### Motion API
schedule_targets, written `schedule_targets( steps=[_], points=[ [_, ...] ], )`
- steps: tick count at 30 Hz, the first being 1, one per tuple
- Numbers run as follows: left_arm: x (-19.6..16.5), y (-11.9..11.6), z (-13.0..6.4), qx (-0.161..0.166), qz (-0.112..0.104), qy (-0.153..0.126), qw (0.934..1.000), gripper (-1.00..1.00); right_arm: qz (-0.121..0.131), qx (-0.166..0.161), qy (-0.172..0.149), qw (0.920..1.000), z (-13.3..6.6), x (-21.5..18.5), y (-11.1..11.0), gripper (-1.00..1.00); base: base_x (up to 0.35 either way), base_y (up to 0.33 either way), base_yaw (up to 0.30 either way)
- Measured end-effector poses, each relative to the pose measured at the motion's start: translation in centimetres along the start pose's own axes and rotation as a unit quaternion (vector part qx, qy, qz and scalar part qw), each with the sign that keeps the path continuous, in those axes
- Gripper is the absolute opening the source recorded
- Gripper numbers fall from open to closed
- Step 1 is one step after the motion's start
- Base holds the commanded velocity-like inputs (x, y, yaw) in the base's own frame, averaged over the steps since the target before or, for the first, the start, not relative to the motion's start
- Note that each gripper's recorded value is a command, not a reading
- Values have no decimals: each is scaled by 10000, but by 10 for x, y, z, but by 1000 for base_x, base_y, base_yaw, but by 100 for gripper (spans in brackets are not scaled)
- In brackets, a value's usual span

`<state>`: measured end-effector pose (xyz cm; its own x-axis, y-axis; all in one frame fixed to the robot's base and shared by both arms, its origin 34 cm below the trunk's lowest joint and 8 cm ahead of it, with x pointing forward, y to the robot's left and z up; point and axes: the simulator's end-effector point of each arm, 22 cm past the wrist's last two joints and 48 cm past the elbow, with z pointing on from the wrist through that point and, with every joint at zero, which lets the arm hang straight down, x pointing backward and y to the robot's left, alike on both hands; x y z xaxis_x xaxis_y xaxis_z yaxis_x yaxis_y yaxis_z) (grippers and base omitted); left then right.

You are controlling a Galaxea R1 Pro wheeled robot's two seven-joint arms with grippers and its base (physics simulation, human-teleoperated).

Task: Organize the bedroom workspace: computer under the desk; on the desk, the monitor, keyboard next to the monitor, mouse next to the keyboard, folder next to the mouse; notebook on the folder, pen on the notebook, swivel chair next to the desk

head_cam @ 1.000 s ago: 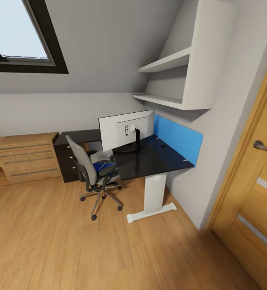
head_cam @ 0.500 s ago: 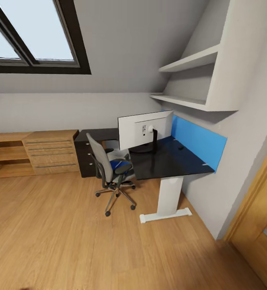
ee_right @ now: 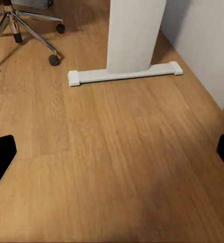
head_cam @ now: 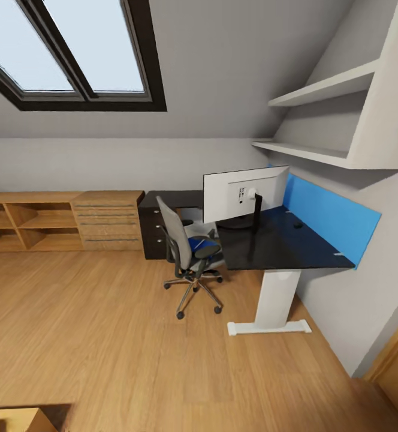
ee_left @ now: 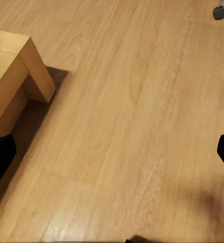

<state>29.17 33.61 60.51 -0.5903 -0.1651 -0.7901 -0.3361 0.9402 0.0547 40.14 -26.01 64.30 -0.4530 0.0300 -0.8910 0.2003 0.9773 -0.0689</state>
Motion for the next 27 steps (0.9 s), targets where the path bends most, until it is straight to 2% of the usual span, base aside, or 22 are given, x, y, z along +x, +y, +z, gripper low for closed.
schedule_targets(
  steps=[5,15,18,20,21,27],
  points=[
    [0,0,0,0,0,0,10000,100,-23,0,72,10000,-3,6,-2,100,235,45,61],
    [-1,3,0,-26,8,-12,10000,100,-31,0,98,9999,-4,7,-2,100,229,242,4],
    [-2,10,3,-56,49,10,10000,100,-23,7,87,10000,-4,7,-2,100,307,158,0],
    [3,10,3,-50,53,125,9999,100,-19,12,82,10000,-4,7,-2,100,303,204,0],
    [13,9,3,-33,54,362,9993,100,-16,16,81,10000,-4,6,-3,100,298,217,0],
    [15,7,3,-10,53,406,9992,100,-24,8,68,10000,-4,6,-3,100,264,122,0]
  ],
)
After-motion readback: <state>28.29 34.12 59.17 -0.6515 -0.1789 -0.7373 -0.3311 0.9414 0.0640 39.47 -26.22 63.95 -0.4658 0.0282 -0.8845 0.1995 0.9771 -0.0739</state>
